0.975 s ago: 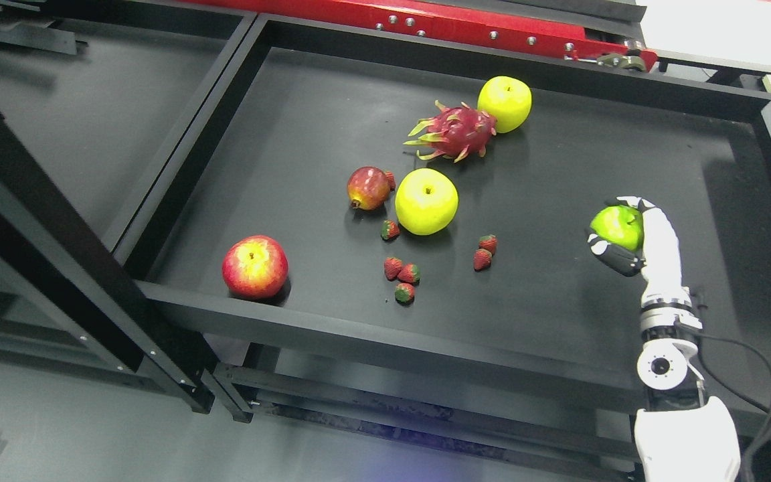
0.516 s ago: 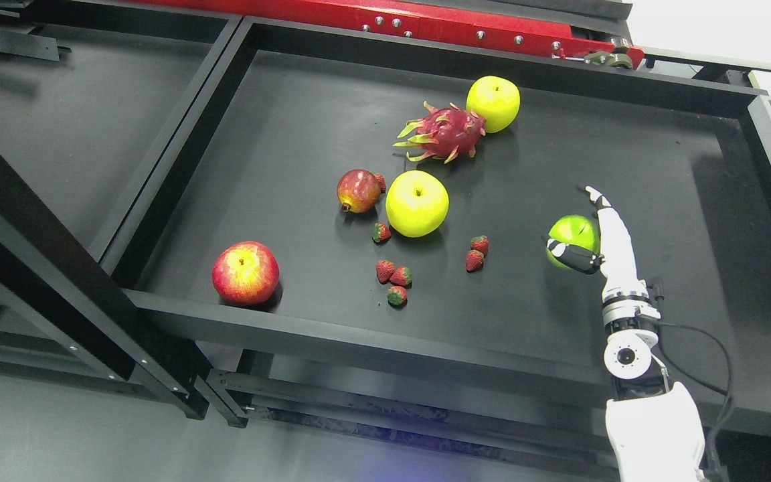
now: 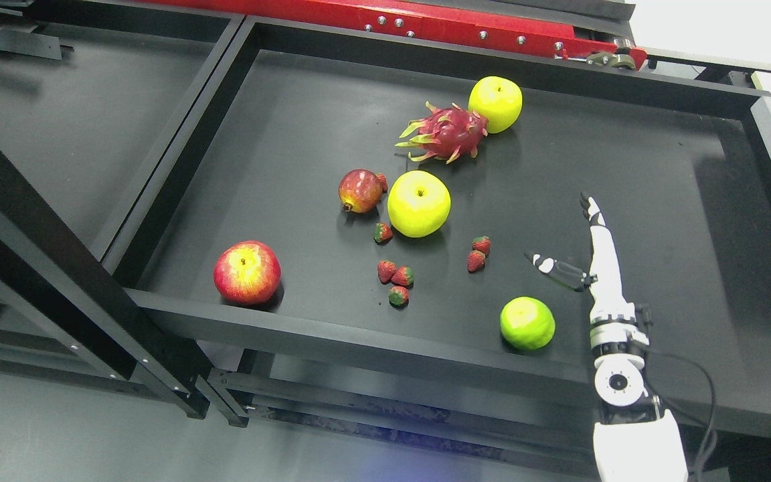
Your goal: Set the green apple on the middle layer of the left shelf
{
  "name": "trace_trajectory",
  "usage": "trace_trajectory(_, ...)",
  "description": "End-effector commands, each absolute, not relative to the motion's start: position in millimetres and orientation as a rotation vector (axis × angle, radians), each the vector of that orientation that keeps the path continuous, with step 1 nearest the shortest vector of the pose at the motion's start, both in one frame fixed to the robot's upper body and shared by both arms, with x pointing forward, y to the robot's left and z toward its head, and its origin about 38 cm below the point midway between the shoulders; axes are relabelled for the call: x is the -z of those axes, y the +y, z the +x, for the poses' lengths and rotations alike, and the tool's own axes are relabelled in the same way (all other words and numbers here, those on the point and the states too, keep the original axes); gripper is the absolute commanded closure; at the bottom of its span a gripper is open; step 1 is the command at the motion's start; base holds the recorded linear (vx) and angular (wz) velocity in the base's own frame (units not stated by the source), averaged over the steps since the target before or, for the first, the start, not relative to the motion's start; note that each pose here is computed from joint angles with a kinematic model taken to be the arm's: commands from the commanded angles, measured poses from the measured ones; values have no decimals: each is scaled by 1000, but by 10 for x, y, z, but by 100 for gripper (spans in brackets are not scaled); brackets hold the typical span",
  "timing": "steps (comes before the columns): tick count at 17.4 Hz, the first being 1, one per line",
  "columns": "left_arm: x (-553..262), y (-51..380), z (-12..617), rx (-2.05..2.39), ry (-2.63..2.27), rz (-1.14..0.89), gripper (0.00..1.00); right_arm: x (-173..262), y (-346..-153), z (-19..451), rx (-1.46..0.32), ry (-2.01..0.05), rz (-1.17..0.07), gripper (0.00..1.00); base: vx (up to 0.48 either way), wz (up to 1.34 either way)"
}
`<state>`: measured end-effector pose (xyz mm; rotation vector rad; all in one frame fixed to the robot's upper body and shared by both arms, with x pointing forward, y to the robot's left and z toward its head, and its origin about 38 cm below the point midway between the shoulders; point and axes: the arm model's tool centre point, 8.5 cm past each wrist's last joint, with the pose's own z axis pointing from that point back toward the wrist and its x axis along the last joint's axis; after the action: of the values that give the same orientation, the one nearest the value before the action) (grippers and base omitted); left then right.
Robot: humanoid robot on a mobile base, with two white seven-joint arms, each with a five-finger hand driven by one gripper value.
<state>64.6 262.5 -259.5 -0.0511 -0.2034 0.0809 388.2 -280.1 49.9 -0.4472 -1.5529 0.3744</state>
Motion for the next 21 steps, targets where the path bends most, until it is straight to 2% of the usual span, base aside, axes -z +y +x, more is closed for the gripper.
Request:
trace_trajectory(1,2586,2737,642,-81,-203,-33,0,-874,-2892,3304,-163,-1702,-362,0,0,0)
trace_trajectory(4,2586,2738,648,-80,-205,-33,0,-866,-2899,3139,-138,-1727,-337,0,0,0)
trace_trajectory(8,2586,2736,647,-77,-204,-34,0,-833,-2900,3175,-104,-1708,-302,0,0,0)
trace_trajectory(13,2586,2737,642,-81,-203,-33,0,-752,-2692,3237,-146,-1671,-237,0,0,0)
trace_trajectory(15,2586,2738,648,-80,-205,-33,0,-698,-2538,3242,-192,-1658,-180,0,0,0)
trace_trajectory(21,2586,2736,647,-77,-204,-34,0,-690,-2520,3238,-192,-1656,-177,0,0,0)
